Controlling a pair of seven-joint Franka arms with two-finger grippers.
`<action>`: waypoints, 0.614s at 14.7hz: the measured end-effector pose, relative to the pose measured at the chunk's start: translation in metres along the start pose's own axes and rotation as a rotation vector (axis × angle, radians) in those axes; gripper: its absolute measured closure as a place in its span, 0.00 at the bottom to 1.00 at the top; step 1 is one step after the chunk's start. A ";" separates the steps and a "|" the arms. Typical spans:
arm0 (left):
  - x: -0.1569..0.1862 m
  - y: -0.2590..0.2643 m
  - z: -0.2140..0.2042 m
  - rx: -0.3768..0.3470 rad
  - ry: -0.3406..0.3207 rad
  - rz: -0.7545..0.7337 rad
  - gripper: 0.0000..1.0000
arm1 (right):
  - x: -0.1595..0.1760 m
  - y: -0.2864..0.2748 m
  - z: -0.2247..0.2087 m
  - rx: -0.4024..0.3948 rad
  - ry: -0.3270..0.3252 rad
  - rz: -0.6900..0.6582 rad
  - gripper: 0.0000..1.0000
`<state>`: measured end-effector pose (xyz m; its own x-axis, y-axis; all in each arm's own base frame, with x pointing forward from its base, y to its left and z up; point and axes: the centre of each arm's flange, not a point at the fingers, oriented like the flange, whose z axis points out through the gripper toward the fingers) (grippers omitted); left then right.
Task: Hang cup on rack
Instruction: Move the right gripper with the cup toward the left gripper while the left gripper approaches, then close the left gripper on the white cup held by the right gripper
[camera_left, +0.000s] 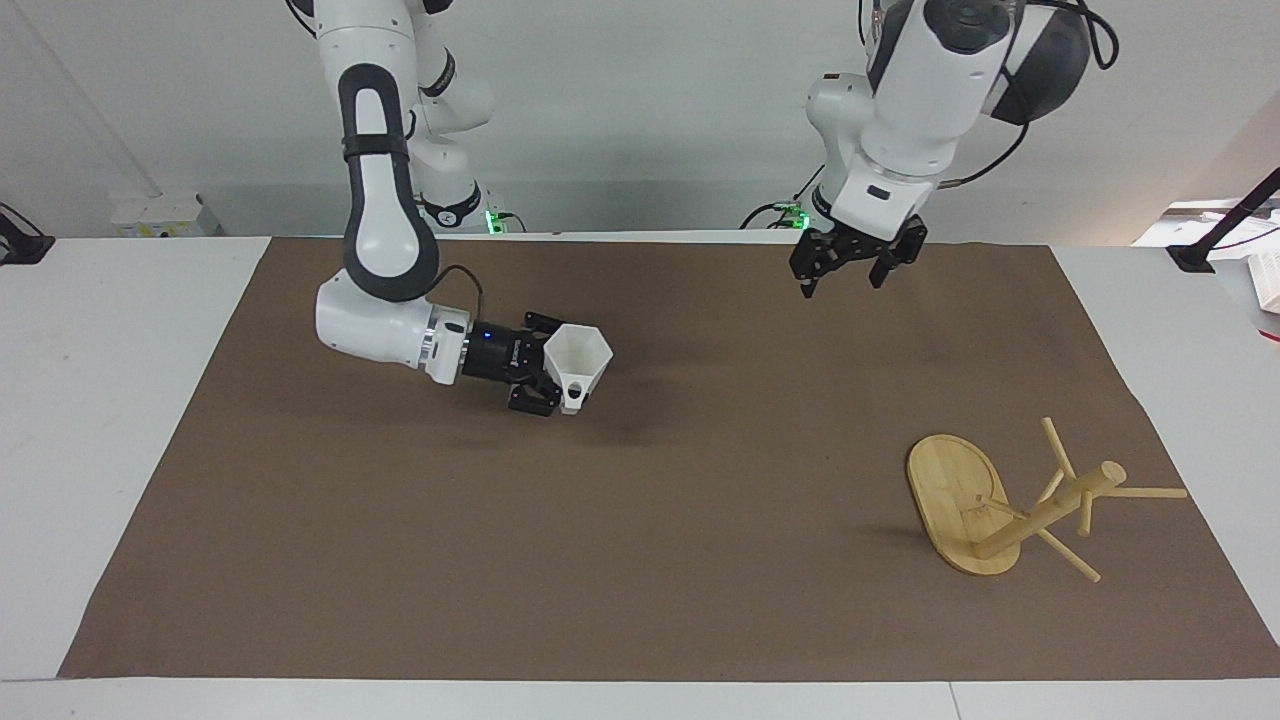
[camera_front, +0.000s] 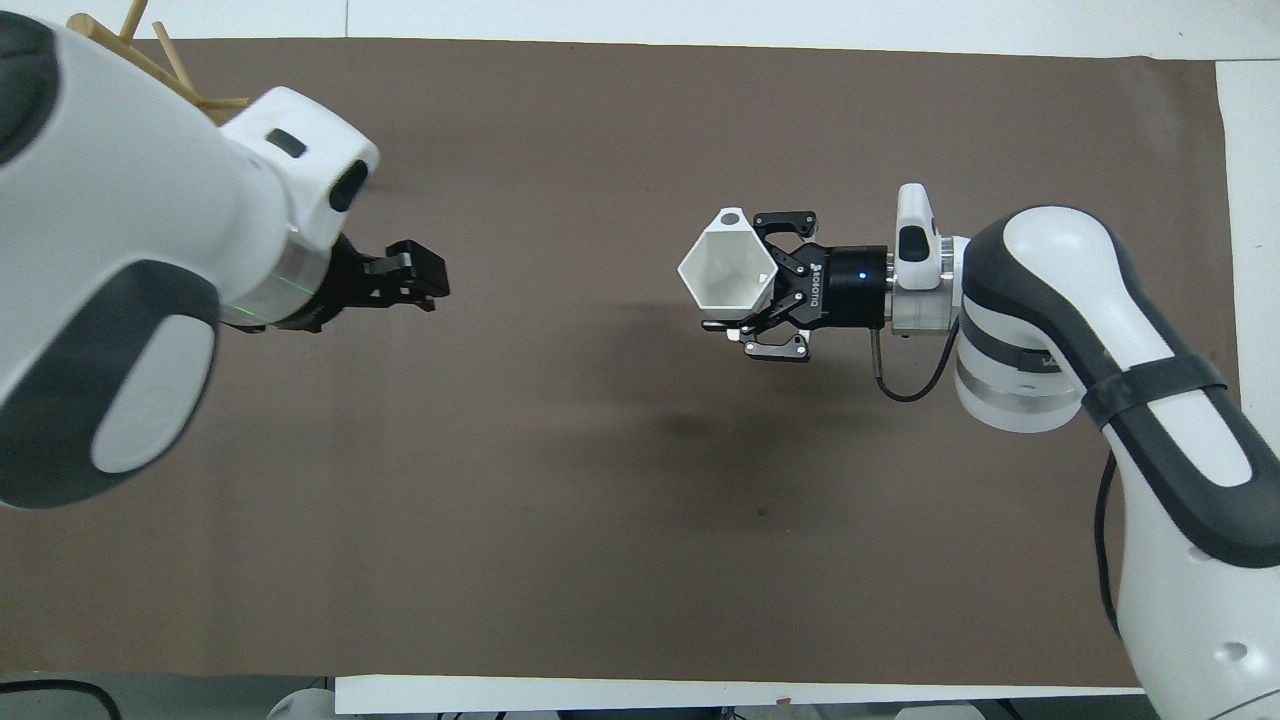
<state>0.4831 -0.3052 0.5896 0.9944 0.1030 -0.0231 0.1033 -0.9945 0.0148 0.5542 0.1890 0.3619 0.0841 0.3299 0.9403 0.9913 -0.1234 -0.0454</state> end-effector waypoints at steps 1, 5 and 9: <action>-0.007 0.018 0.001 -0.001 0.002 -0.014 0.00 | 0.006 -0.004 0.012 -0.017 0.006 0.007 0.22; -0.013 0.074 0.007 -0.015 0.008 -0.071 0.00 | 0.011 -0.022 0.052 -0.052 -0.025 0.016 0.22; -0.014 0.107 0.027 -0.020 -0.005 -0.096 0.00 | 0.013 -0.027 0.063 -0.057 -0.028 0.018 0.22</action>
<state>0.4796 -0.4136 0.5648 0.9798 0.1977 -0.0299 0.1987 -0.9795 0.0324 0.5344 0.2553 0.3545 0.1059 0.3531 0.9296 0.9822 -0.1827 -0.0425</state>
